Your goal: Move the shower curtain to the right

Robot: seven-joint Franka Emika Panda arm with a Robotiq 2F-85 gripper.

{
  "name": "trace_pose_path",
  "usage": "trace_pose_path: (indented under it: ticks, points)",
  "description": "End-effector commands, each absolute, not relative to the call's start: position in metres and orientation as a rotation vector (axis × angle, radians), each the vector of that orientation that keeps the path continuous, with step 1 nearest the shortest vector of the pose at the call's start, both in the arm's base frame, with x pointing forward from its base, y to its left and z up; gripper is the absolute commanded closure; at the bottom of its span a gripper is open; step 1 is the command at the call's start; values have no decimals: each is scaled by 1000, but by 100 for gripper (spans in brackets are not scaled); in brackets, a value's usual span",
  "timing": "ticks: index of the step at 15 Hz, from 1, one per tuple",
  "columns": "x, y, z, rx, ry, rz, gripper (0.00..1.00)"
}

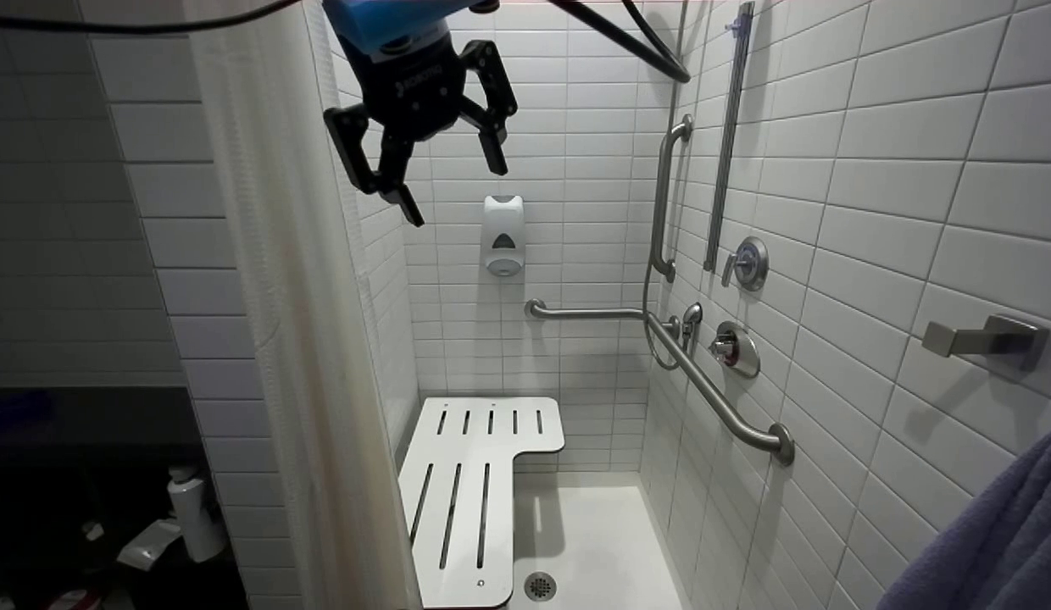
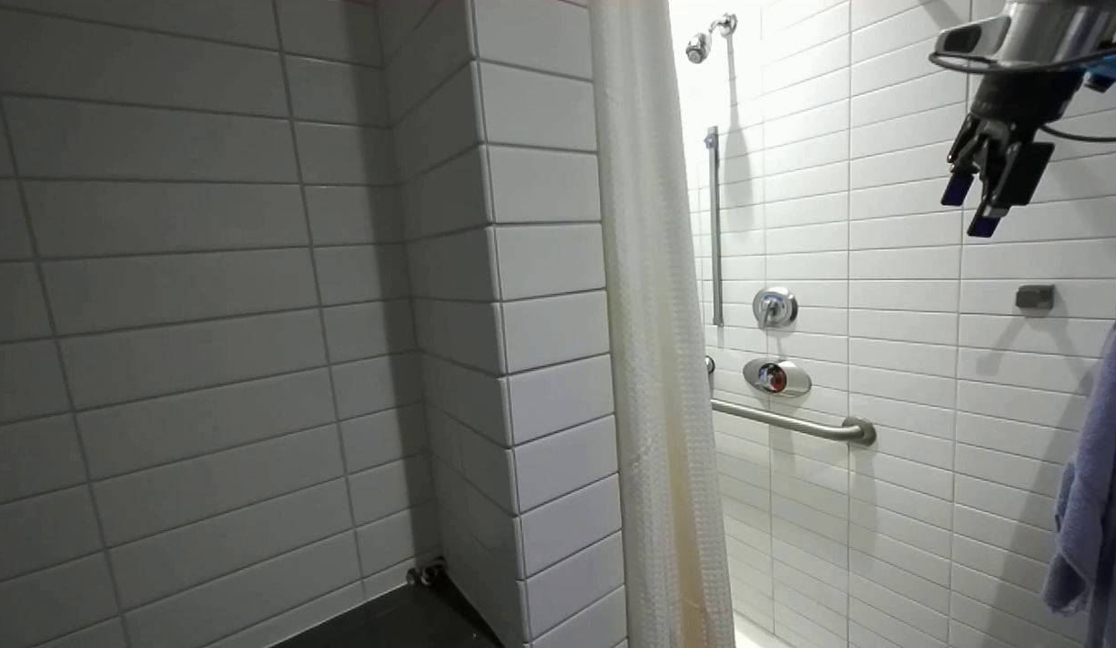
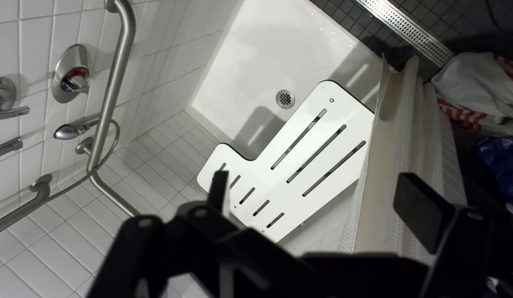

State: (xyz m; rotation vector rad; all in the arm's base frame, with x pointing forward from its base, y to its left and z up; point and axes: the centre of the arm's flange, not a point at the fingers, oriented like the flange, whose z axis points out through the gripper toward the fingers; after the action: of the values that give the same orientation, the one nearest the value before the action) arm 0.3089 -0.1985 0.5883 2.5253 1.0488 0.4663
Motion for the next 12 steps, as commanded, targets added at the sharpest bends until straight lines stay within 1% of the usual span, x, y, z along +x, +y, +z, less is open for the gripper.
trace_pose_path:
  ticks: [1, 5, 12]
  points:
    - [313, -200, 582, 2440, 1096, 442, 0]
    - [309, -200, 579, 2414, 1150, 390, 0]
    - [304, -206, 575, 2414, 1098, 257, 0]
